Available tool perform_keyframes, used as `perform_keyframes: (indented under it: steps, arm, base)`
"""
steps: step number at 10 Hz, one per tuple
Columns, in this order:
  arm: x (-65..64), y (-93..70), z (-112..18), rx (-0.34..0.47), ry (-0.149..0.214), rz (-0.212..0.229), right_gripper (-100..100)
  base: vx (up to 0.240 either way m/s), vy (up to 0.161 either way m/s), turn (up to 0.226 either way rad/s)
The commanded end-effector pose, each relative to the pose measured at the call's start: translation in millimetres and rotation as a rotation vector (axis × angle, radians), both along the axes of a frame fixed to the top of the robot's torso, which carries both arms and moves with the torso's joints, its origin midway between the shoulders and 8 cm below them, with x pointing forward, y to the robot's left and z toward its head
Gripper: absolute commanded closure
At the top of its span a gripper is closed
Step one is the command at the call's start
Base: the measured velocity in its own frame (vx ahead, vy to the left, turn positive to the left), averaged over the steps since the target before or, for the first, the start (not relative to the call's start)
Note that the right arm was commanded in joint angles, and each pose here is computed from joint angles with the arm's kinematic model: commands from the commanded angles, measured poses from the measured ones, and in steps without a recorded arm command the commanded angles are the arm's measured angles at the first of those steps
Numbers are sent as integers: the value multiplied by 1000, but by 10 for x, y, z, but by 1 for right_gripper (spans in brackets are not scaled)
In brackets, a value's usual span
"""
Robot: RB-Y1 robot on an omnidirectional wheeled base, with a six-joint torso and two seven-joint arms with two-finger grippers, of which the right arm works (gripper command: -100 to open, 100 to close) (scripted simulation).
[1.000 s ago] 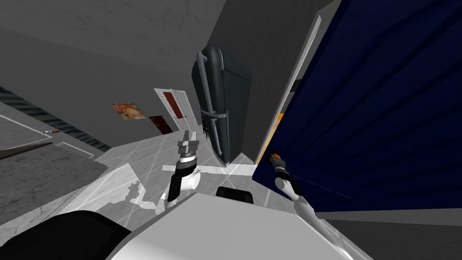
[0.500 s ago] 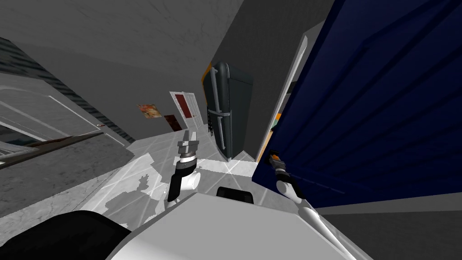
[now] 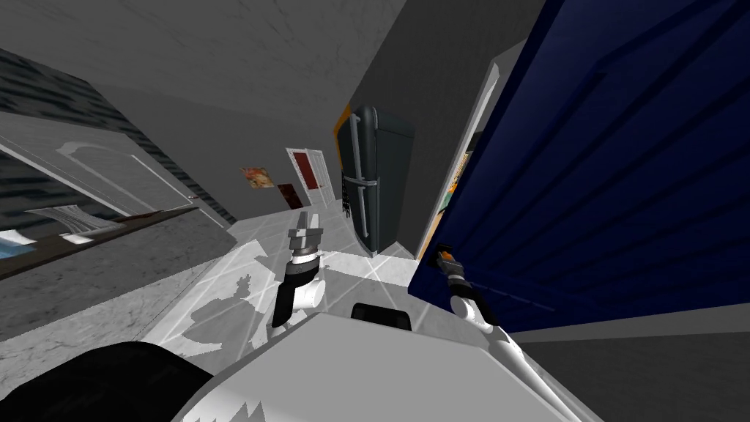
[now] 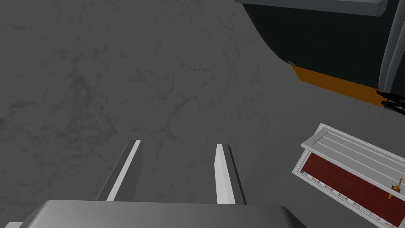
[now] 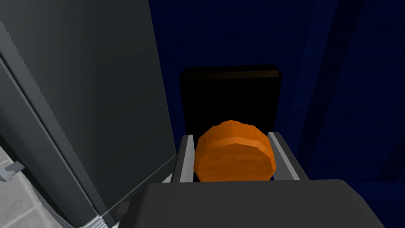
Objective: Pull the door open
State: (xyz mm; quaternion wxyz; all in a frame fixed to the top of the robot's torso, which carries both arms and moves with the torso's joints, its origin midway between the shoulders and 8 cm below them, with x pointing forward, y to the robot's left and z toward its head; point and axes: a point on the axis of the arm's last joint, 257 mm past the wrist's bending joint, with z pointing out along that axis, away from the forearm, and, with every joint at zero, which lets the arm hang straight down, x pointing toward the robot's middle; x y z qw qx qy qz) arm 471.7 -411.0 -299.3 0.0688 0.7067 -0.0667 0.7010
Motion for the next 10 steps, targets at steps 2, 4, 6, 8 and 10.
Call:
perform_keyframes:
  steps: [2, 4, 6, 8, 10]
  arm:
    - [-48, 54, -1, 1, -1, 26, 100]
    - [-85, 83, 13, 1, -4, 45, 100]
    - [-120, 111, 24, 1, -7, 62, 100]
    - [-156, 140, 31, 2, -8, 79, 100]
    - [-195, 164, -18, 3, 3, 90, 100]
  base:
    - [-213, -58, 126]
    - [-210, -46, 109]
    - [-200, -72, 111]
    - [-176, -57, 103]
    - [-106, -15, 73]
